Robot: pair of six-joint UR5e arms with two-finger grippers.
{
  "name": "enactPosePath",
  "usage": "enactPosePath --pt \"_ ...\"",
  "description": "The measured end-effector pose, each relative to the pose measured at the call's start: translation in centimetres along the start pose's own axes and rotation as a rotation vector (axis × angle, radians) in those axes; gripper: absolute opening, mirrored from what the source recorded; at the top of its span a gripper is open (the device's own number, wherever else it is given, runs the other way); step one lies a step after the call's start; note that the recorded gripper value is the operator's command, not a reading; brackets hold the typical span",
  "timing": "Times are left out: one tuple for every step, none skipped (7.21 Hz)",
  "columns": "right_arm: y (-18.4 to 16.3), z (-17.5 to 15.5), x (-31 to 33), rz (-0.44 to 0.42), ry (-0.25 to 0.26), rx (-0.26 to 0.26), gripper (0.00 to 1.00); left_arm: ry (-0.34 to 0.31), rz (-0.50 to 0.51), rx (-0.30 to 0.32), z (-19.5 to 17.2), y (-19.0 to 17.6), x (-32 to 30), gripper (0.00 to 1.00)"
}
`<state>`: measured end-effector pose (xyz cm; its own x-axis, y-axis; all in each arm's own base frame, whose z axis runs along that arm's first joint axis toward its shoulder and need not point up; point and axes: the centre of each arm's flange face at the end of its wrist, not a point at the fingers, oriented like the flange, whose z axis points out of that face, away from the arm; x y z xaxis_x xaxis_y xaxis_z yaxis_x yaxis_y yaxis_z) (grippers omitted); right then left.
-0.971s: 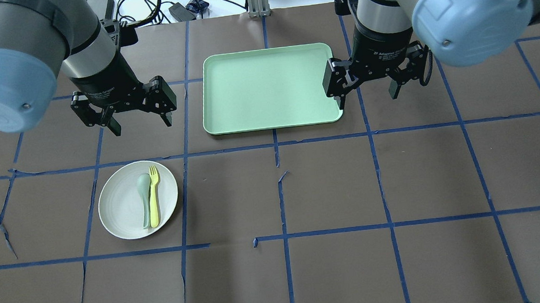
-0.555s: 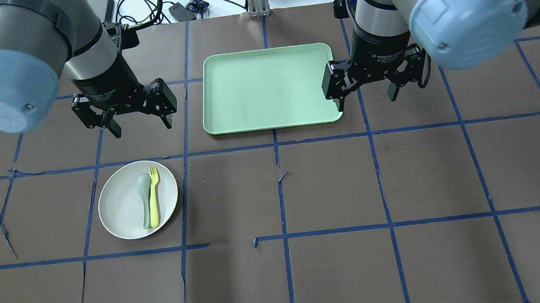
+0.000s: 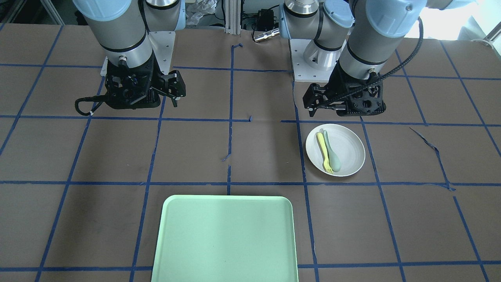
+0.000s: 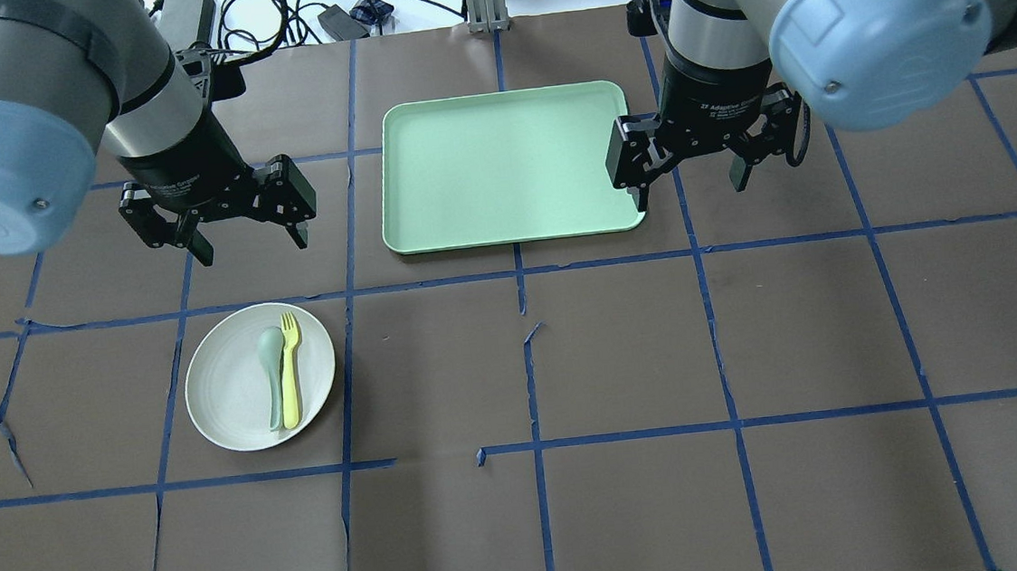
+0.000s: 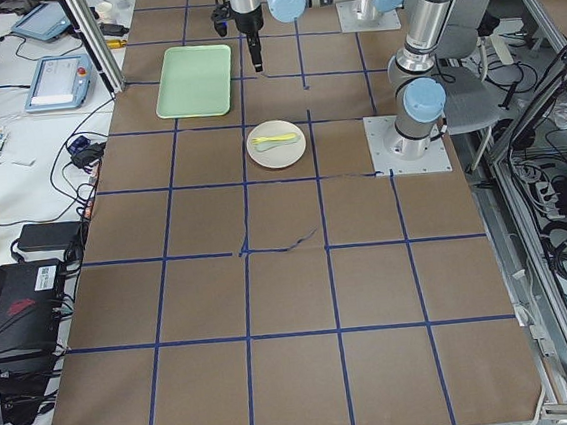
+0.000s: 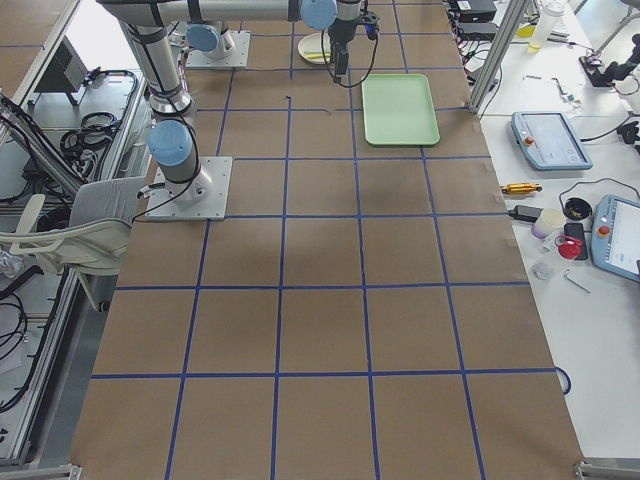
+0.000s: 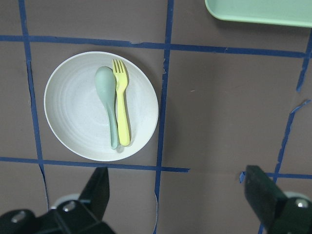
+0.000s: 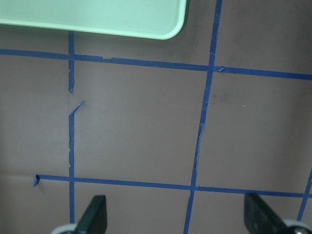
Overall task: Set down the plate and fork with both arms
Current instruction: 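Move the left gripper down to the white plate's rim and grasp it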
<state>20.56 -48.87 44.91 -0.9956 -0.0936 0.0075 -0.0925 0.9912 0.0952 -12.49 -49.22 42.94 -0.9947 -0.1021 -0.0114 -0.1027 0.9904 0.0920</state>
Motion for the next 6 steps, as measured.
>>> enactPosePath --pt "-0.1 0.2 0.0 0.002 0.001 -0.004 1.0 0.004 -0.039 -0.014 1.0 -0.4 -1.9 1.0" --pt "-0.4 0.7 0.0 0.002 0.003 -0.014 1.0 0.01 -0.074 -0.018 2.1 -0.9 -4.1 1.0" --pt "-0.6 1.1 -0.1 0.003 0.004 -0.021 1.0 0.015 -0.071 -0.019 3.3 -1.3 -6.3 1.0" --pt "-0.9 1.4 -0.1 0.003 0.005 -0.028 1.0 0.023 -0.043 -0.025 4.7 -1.6 -8.9 0.98" --pt "-1.1 1.8 -0.1 0.003 0.006 -0.035 1.0 0.035 -0.032 -0.029 6.6 -1.8 -11.7 0.98" --pt "-1.3 2.1 -0.1 0.003 0.006 -0.041 1.0 0.046 -0.028 -0.025 9.2 -1.6 -14.5 0.98"
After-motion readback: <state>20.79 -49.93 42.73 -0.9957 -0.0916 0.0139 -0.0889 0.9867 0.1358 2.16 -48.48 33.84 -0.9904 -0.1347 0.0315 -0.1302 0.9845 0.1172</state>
